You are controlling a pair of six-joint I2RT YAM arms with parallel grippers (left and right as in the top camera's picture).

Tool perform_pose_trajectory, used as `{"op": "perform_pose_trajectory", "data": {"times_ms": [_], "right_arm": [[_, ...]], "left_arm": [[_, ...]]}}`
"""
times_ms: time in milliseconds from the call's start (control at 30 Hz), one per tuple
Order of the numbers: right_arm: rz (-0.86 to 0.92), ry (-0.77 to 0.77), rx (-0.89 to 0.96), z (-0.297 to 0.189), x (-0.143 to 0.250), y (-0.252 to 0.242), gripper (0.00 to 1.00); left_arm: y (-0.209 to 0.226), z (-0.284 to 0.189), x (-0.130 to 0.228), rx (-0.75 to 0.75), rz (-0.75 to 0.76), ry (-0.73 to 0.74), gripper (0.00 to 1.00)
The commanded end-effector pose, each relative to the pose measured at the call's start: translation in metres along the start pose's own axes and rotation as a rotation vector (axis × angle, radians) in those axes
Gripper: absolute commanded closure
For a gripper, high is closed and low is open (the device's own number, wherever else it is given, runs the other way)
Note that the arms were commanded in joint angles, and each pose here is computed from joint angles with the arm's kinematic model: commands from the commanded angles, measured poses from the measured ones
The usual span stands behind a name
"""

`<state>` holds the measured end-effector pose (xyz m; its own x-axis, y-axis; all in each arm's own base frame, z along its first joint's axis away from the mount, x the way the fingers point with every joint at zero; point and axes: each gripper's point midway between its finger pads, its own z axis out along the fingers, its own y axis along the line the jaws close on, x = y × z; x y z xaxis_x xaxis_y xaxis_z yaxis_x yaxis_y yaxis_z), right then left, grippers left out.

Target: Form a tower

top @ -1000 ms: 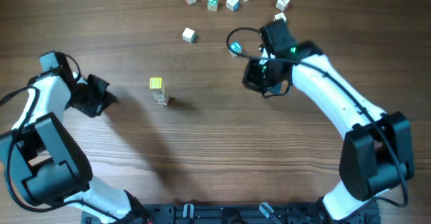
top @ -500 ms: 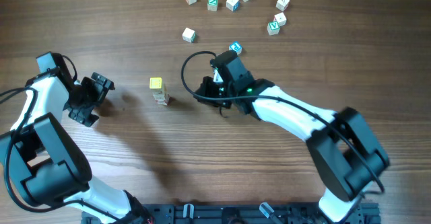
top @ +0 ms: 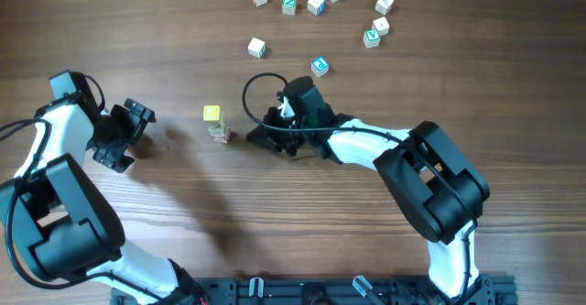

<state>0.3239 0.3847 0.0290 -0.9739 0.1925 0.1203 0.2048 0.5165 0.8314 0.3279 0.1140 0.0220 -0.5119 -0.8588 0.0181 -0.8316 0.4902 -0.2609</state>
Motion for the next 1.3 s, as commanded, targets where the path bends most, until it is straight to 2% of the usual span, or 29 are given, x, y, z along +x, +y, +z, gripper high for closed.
{"op": "perform_pose_trajectory", "data": {"times_ms": [0, 233, 900, 1000, 1267], "right_arm": [[-0.004, 0.031, -0.028, 0.008, 0.009, 0.005, 0.96], [0.095, 0.038, -0.021, 0.011, 0.015, 0.006, 0.96], [0.077, -0.064, -0.031, 0.027, 0.012, 0.012, 0.96], [0.162, -0.051, -0.016, 0.035, 0.012, -0.001, 0.96], [0.147, -0.057, -0.041, 0.037, 0.013, 0.006, 0.96]], "left_arm": [[0.003, 0.001, -0.001, -0.011, 0.005, -0.003, 0.0], [0.003, 0.001, -0.001, -0.011, 0.005, -0.003, 0.0], [0.003, 0.001, -0.001, -0.011, 0.005, -0.003, 0.0], [0.003, 0.001, -0.001, -0.011, 0.005, -0.003, 0.0], [0.003, 0.001, -0.001, -0.011, 0.005, -0.003, 0.0]]}}
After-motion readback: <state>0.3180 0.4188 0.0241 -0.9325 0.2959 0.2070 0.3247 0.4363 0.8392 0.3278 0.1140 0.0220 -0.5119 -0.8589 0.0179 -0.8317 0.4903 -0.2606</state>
